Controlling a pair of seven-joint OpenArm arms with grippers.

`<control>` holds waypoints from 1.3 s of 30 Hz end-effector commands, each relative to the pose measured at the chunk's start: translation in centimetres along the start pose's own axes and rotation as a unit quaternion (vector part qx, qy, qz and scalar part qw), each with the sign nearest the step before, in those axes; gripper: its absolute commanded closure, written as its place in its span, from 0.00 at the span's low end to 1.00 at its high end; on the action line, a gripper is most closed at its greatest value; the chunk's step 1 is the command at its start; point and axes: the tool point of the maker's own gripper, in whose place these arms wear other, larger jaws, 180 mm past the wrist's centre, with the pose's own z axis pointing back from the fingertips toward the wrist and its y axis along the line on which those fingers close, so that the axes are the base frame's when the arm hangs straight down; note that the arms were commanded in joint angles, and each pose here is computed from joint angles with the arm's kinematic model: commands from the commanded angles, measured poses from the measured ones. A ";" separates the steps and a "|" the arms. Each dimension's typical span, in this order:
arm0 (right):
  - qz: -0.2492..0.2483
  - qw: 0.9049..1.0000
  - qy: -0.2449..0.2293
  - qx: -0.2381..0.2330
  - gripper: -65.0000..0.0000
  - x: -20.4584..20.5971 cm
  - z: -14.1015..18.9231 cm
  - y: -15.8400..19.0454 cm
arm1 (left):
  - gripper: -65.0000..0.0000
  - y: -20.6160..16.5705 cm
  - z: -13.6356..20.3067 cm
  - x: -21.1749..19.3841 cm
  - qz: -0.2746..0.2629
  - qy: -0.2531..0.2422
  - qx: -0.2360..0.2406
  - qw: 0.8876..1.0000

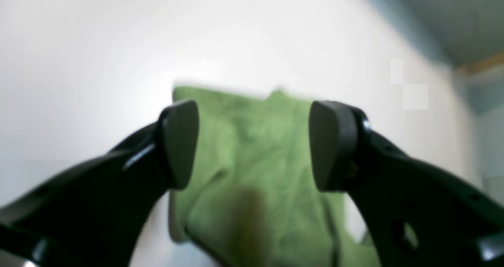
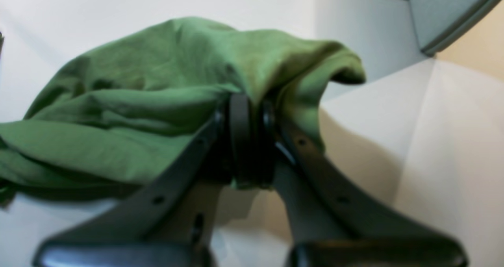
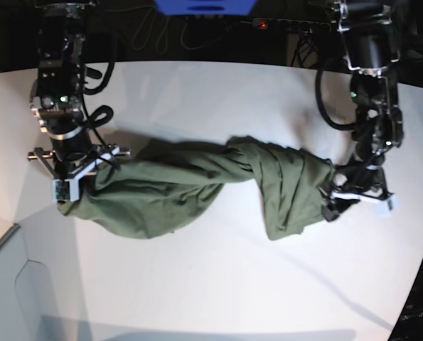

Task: Layout the t-shirt on the table in an organized manner, then fold the t-shirt properly
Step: 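Lower the stretched shirt onto the table and release with the left gripper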

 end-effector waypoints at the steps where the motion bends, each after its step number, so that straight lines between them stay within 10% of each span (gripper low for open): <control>1: 0.000 1.000 -0.029 -0.004 1.00 1.7 0.1 -0.3 | 0.35 0.0 -0.3 2.3 -0.006 -0.028 -0.001 1.000; 12: -0.001 1.000 -0.005 -0.008 0.61 1.5 -0.3 -0.6 | 0.35 2.5 -0.5 0.1 -0.002 -0.003 0.037 0.999; 23: 0.003 1.000 -0.011 -0.008 0.57 1.7 0.9 -0.5 | 0.36 3.4 -1.0 -3.8 0.025 0.041 0.049 0.998; 33: 0.006 1.000 0.024 -0.003 0.57 -1.3 2.4 -0.1 | 0.91 2.8 -2.5 -4.2 0.044 0.055 0.045 0.997; 39: 0.012 0.997 0.076 0.024 0.55 -5.3 1.7 1.7 | 1.00 1.9 -2.6 -2.7 0.036 0.040 0.033 0.998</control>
